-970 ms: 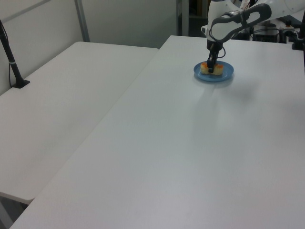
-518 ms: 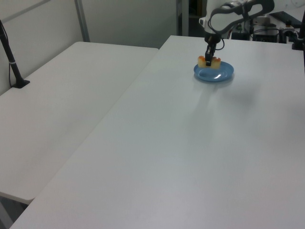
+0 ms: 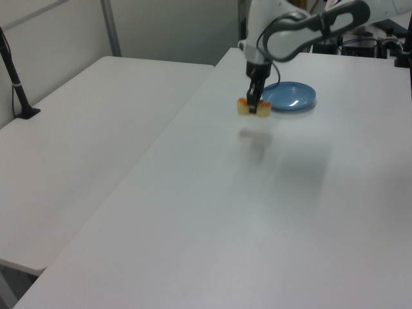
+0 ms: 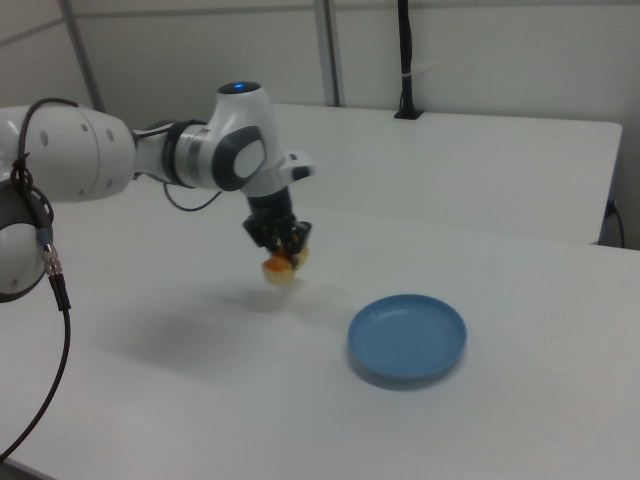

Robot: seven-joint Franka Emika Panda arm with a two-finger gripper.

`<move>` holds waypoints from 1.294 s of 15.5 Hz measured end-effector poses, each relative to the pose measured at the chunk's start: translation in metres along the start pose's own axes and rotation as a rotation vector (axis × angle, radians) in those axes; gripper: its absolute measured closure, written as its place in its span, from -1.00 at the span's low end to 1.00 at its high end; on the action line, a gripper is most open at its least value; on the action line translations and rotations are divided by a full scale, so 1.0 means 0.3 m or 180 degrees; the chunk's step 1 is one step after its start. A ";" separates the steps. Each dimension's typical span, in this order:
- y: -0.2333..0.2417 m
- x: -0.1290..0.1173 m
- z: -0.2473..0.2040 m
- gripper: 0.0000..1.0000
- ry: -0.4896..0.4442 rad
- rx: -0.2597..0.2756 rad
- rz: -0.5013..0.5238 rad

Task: Put the bread on the table
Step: 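Lift the bread off the plate and carry it beside the plate, then release the bread on the table and raise the gripper away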

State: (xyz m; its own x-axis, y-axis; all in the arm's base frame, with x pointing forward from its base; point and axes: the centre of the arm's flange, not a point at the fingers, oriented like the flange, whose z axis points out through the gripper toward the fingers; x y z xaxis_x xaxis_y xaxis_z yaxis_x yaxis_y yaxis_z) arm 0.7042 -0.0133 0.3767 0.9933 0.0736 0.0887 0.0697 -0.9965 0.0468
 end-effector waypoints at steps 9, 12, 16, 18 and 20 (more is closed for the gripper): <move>-0.233 -0.030 0.113 -0.81 -0.0202 -0.0062 -0.0079; -0.227 -0.013 0.066 -1.00 -0.0117 -0.0066 -0.0069; -0.219 -0.049 -0.297 -1.00 -0.0075 -0.0084 0.0006; -0.220 -0.145 -0.528 -1.00 -0.0192 -0.0098 0.0025; -0.198 -0.251 -0.708 -1.00 -0.0269 -0.0109 0.0077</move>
State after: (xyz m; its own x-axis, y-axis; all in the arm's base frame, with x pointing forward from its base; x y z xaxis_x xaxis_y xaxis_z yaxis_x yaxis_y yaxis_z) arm 0.6058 0.0490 0.5787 0.9990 0.0445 0.0059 0.0439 -0.9958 0.0800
